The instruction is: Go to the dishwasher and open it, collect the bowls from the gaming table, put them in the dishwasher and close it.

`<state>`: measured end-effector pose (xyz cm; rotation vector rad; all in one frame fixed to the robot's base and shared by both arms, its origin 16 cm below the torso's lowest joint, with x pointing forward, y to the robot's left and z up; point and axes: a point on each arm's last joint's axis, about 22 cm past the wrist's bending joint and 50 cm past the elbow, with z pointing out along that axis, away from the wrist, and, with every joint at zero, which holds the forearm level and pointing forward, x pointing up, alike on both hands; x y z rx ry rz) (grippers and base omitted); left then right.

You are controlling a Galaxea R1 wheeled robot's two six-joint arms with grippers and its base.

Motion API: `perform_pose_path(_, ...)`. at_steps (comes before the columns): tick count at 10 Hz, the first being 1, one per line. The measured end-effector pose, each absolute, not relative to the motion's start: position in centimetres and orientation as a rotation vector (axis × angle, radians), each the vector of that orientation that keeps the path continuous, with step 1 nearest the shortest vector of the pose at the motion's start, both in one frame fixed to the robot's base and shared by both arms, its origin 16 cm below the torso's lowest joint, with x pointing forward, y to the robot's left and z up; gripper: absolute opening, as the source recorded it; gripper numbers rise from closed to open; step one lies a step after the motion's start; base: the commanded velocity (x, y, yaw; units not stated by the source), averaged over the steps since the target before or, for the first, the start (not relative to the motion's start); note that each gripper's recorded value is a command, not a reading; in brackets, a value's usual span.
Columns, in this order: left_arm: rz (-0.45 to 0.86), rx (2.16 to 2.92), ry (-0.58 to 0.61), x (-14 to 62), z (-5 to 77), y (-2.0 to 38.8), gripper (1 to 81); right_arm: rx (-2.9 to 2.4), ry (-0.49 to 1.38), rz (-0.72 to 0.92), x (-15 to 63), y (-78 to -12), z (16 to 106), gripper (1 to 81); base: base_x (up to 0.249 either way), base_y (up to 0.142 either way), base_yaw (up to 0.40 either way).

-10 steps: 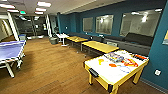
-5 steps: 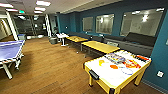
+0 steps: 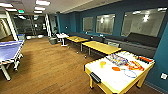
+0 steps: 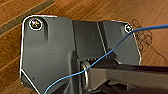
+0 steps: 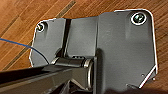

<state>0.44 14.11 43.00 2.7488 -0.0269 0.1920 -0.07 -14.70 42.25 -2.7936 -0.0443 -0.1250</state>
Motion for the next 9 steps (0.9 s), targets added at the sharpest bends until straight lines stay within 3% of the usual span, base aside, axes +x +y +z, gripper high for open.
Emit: perform_pose_path(9, 0.192, 2.748, -0.027, 0.4, 43.0, 14.1, 81.1, -2.790, -0.042, -0.129, -0.1, -14.4, 42.3, 81.1, 0.132, 0.074, 0.000)
